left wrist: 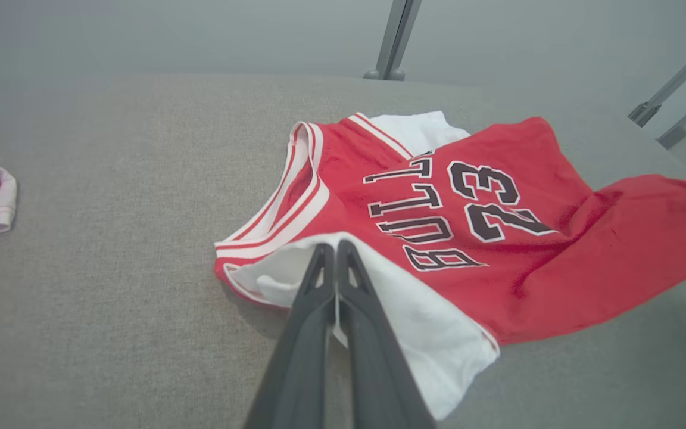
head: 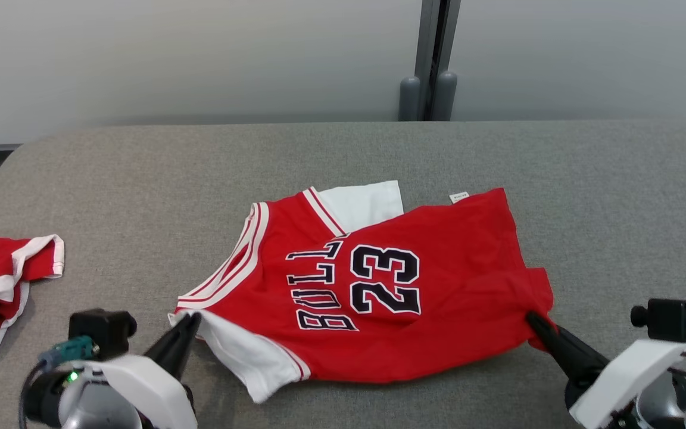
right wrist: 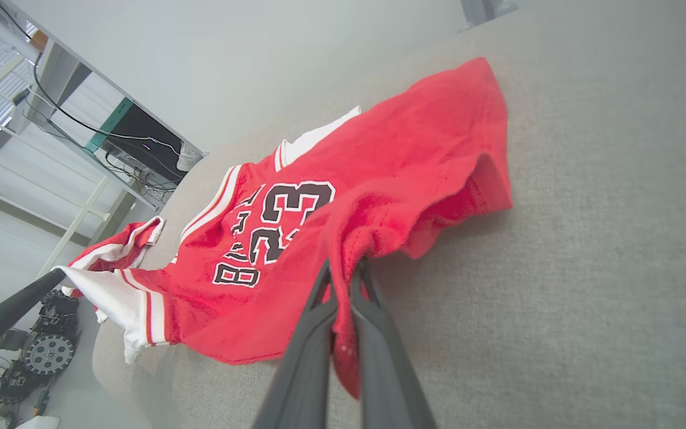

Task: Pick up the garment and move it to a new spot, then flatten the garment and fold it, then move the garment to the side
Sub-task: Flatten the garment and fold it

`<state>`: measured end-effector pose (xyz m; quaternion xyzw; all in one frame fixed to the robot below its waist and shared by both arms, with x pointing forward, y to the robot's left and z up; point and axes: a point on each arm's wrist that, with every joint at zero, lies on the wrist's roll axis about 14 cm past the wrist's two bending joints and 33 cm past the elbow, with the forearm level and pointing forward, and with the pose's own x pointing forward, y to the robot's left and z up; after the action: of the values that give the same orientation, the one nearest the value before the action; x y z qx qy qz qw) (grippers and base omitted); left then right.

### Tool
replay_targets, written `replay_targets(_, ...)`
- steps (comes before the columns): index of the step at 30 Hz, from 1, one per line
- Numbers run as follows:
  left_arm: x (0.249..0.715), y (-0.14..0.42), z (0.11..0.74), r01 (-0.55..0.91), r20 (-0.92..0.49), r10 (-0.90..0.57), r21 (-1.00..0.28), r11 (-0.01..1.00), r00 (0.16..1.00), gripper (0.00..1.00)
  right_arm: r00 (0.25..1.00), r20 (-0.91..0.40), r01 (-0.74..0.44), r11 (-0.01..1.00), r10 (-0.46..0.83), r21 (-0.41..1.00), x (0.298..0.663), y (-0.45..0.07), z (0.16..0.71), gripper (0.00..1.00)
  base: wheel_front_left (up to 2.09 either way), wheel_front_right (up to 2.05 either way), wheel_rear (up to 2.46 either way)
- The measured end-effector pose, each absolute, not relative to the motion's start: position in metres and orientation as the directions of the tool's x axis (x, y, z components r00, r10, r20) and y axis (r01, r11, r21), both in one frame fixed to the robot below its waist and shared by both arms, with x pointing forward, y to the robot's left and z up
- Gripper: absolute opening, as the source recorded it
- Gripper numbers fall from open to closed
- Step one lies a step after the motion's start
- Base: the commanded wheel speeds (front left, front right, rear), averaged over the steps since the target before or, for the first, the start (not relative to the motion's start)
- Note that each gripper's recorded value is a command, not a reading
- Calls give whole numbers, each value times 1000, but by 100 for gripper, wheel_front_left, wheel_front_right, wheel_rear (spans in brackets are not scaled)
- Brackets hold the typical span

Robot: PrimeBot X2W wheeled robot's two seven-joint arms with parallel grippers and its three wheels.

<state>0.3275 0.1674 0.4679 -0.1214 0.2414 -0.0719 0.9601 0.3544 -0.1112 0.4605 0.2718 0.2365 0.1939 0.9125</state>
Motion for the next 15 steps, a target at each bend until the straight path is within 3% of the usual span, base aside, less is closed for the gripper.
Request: replay_targets(15,514,195,494,163,-310,-179,-76,984,934,0,837,-122,-394,742,534,543,511,-80,517,0,0,0,0)
